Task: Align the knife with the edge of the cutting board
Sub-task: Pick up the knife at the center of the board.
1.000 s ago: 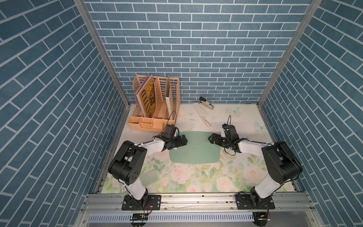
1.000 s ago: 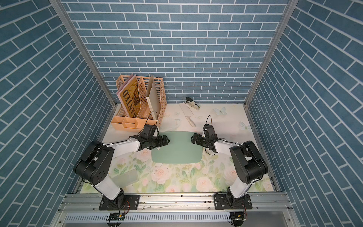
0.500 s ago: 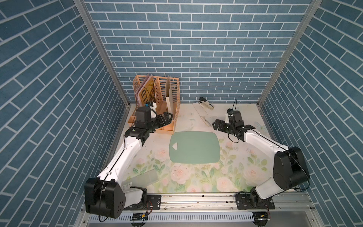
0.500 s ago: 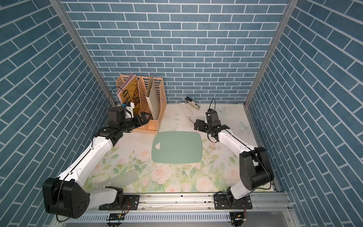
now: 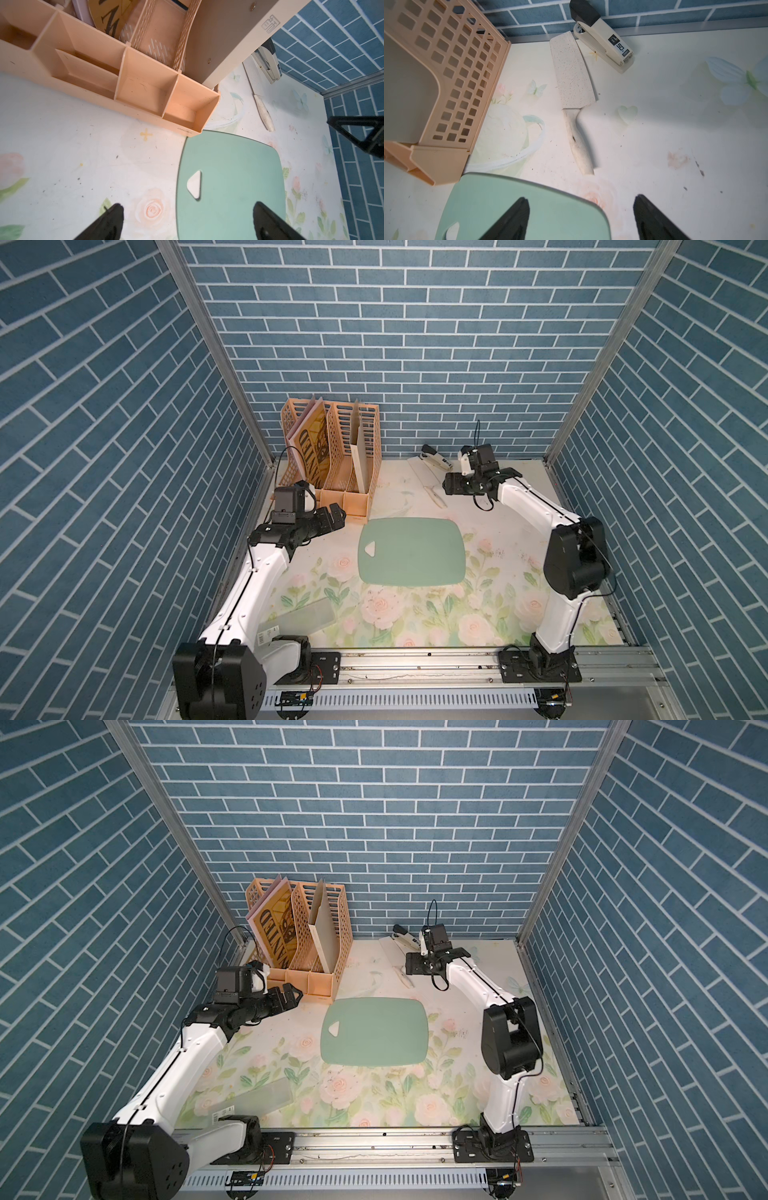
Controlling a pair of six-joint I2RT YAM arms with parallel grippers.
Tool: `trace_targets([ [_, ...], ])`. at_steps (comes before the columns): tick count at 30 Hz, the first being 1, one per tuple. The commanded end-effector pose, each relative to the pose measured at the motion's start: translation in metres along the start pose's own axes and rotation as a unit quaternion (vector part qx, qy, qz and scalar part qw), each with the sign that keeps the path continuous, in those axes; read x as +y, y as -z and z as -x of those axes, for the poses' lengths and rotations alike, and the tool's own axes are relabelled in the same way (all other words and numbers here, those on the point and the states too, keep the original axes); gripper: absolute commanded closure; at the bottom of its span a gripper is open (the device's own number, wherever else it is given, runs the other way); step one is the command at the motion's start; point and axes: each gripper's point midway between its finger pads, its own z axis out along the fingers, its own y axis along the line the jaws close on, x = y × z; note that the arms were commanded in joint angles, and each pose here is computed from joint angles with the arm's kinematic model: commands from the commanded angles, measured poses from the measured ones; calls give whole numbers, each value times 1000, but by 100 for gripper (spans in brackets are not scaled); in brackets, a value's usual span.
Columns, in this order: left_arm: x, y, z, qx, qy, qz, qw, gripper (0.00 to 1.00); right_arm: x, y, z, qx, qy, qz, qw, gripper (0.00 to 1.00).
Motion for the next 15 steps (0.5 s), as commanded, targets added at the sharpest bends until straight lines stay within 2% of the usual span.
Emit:
trace_targets([
  [1, 16, 7, -10, 3, -21, 35, 999, 0, -13, -27, -27, 95, 41, -35, 994, 22],
  [7, 22, 8, -23, -3, -24, 37, 999, 0, -17, -80, -17, 132, 62, -66, 987, 24],
  [10, 25, 10, -30, -9, -21, 39, 999, 1, -9, -96, -15, 125, 59, -41, 990, 24],
  [15, 21, 21, -23, -33, -27, 34, 999, 0, 9, -113, -27, 131, 72, -19, 988, 23],
])
